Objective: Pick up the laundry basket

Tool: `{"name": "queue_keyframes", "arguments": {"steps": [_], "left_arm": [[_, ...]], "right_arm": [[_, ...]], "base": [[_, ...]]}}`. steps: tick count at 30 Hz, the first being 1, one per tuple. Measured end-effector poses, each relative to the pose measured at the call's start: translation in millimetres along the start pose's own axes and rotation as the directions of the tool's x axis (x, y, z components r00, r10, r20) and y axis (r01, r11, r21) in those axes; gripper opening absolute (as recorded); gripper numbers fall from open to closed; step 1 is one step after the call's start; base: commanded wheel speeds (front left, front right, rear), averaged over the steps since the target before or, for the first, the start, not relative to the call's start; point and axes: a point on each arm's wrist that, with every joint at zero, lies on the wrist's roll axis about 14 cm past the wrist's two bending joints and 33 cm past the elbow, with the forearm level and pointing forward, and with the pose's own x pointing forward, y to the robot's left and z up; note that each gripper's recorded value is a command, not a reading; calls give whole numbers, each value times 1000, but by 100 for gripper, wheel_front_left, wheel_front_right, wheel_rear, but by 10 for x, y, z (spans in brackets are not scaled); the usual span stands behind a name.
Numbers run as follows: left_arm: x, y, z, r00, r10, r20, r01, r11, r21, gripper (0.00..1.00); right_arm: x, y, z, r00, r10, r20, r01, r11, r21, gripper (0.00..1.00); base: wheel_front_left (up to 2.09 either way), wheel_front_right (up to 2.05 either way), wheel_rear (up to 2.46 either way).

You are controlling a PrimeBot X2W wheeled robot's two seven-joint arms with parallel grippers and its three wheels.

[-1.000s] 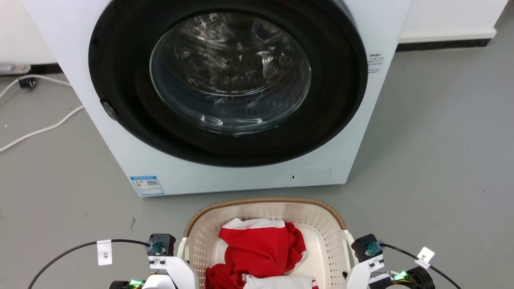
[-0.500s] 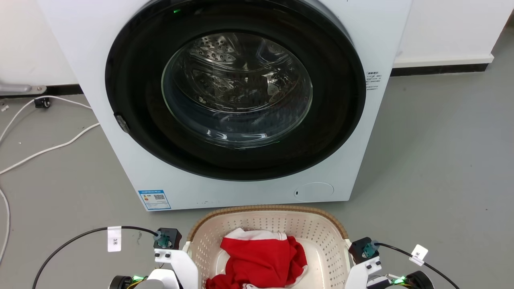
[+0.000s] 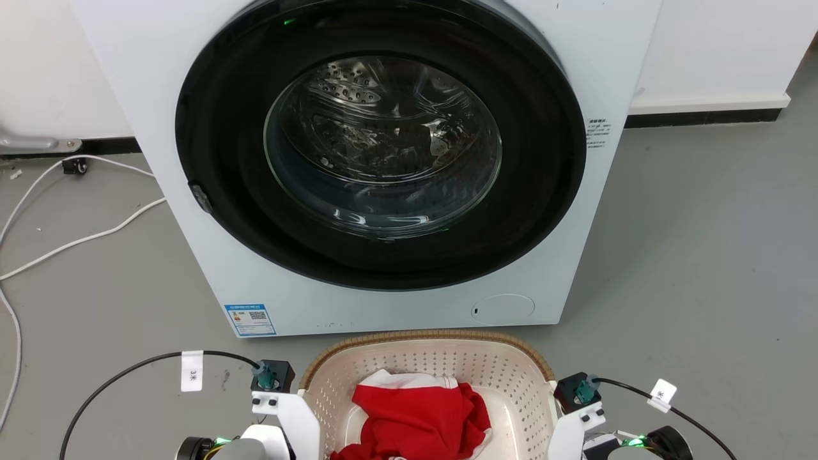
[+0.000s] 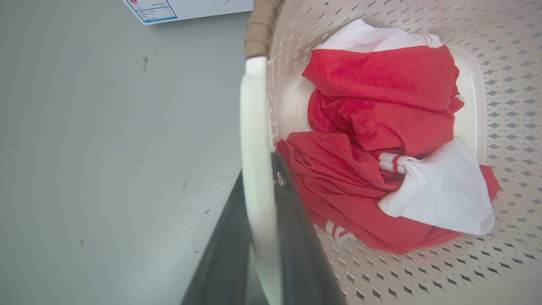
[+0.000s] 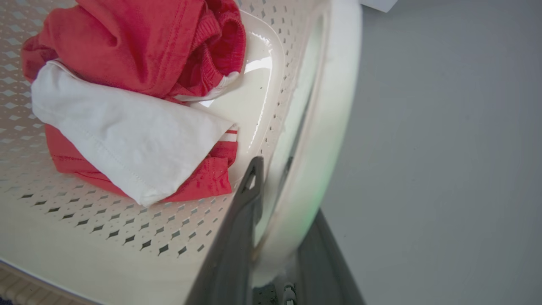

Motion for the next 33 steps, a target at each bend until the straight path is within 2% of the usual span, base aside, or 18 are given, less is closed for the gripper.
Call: {"name": "queue_keyframes", "arguments": {"steps": [33], "left_arm": [[14,4,-74,999,-16,-34,15,1000,-15,0]], "right_arm": [[22,-6,-56,999,3,-36,-2,1000,10,0]], "base": [[0,0,0]]}}
